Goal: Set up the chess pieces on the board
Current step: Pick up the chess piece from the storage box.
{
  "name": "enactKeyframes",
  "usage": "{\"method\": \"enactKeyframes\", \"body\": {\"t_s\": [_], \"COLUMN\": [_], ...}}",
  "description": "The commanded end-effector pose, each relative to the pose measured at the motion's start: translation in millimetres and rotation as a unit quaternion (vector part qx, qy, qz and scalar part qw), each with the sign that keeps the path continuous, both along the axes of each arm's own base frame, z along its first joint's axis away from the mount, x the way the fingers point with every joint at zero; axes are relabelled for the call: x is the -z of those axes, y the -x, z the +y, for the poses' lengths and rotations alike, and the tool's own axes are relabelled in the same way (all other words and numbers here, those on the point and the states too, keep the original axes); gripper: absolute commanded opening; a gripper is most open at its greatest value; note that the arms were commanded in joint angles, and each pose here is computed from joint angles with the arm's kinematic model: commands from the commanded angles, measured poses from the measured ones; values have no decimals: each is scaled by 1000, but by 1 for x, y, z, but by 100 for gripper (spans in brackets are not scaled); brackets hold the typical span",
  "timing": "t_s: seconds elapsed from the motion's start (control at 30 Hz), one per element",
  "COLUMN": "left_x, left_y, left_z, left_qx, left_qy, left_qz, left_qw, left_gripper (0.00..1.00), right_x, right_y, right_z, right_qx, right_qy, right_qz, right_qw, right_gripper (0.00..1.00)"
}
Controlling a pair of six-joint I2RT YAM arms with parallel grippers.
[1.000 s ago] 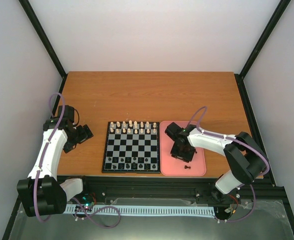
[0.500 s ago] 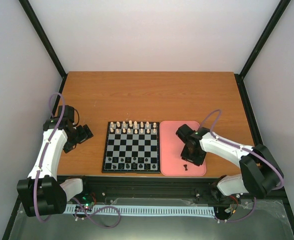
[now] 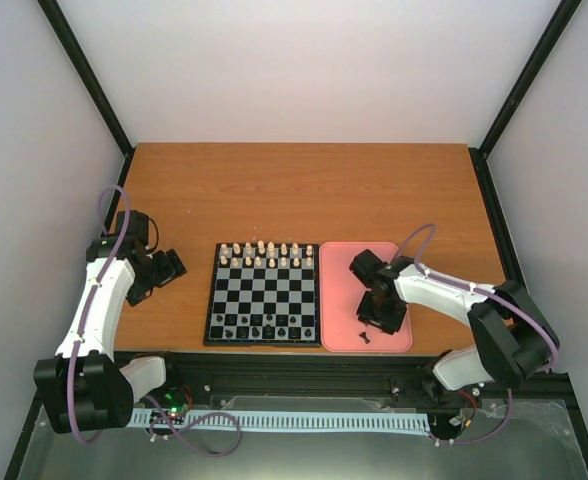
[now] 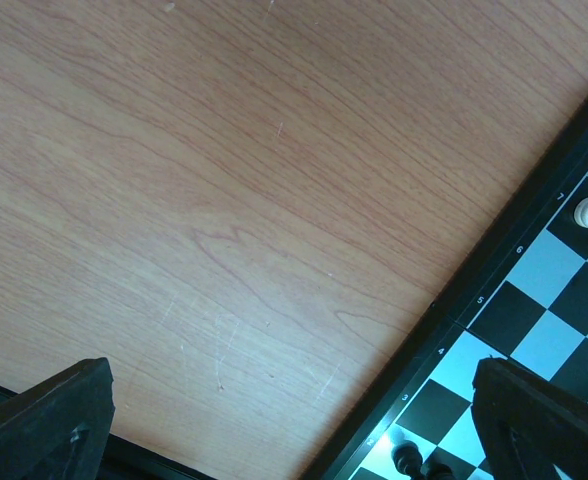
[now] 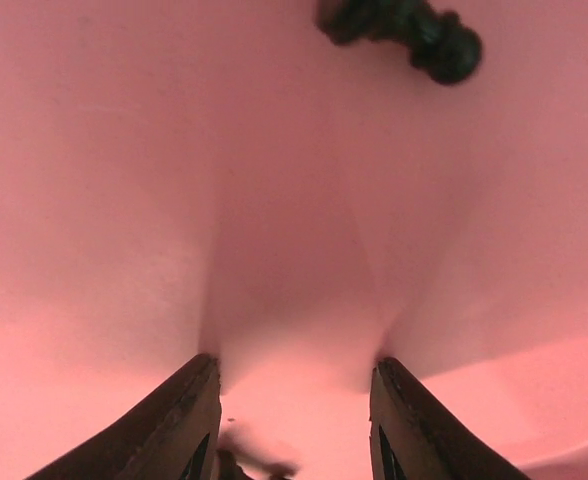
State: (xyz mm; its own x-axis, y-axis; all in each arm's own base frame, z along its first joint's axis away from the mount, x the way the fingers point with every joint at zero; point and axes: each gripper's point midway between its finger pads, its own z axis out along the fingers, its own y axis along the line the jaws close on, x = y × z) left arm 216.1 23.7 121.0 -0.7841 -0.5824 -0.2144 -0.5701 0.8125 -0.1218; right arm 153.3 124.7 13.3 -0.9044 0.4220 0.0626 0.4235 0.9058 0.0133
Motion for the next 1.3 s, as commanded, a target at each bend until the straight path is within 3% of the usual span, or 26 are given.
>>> {"method": "enactKeyframes", "body": {"t_s": [0.0, 0.23, 0.47, 1.27], "left_x": [-6, -6, -6, -5], "left_y": [-3, -3, -3, -4], "left_z": [1, 1, 2, 1], "left_qx": [5, 4, 3, 4], "left_qy": [-7, -8, -9, -7], "left_qz": [-16, -16, -16, -13], "left_qw": [1000, 1000, 1000, 1000], "left_gripper": [100, 100, 100, 100], "right_x": [3, -9, -1, 11], "right_y": [-14, -20, 6, 25], "right_z": [5, 18, 27, 17], "right_qx": [-20, -154, -305, -335], "right_qy": [1, -4, 41, 67], "right_qz": [-15, -17, 25, 56], "right_qw": [1000, 988, 951, 938], "right_gripper": [41, 47, 45, 31]}}
